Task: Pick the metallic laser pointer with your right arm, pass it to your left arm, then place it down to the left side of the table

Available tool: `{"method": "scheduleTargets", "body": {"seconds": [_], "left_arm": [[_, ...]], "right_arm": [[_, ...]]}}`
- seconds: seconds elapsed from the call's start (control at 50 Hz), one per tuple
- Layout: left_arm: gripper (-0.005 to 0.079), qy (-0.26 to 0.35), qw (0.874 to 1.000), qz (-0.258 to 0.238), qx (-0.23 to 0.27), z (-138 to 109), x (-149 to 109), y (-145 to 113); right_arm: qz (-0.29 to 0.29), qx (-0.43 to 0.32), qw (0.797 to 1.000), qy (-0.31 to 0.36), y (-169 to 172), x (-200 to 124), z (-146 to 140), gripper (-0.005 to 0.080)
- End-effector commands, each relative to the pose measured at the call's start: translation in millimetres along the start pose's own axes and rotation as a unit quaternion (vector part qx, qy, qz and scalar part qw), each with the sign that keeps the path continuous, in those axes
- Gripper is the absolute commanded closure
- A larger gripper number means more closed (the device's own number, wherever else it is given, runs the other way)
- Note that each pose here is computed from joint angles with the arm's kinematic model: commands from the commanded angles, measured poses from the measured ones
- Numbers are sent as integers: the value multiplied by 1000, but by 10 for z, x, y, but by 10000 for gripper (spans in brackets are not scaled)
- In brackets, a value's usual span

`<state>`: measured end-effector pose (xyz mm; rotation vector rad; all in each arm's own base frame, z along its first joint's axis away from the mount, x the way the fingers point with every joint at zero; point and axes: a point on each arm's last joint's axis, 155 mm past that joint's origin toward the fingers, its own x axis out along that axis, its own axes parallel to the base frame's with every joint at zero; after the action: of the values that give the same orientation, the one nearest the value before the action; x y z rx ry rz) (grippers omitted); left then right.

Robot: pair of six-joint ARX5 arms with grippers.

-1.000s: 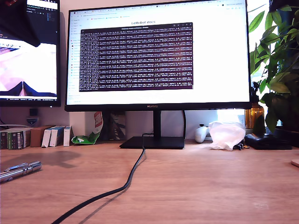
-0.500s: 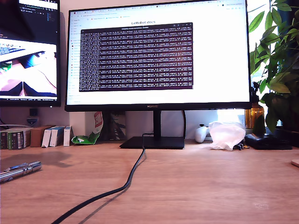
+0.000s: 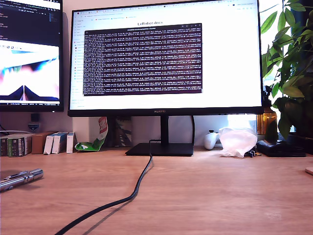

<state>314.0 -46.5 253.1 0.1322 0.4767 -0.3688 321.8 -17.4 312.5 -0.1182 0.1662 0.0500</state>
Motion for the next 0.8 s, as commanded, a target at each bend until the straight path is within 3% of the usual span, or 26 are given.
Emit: {"method": "scheduleTargets", "body": {"seconds": [0.0, 0.1, 0.32, 0.6, 0.78], "left_arm": [[764, -11, 1000, -1, 3, 78, -11, -3], [764, -15, 999, 1, -44, 94, -6, 12], [764, -46, 997, 30, -48, 111, -108, 44], [764, -112, 991, 63, -38, 259, -478, 8], [764, -143, 986, 72, -53, 223, -580, -11]], "right_arm": [[8, 25, 1000, -9, 43, -8, 79, 765], [-2, 49, 999, 0, 14, -67, 35, 765], [-22, 15, 999, -28, -21, -272, 110, 765], [-28, 8, 997, -78, 34, -517, 90, 765], [-53, 7, 994, -99, 18, -694, -96, 765]]}}
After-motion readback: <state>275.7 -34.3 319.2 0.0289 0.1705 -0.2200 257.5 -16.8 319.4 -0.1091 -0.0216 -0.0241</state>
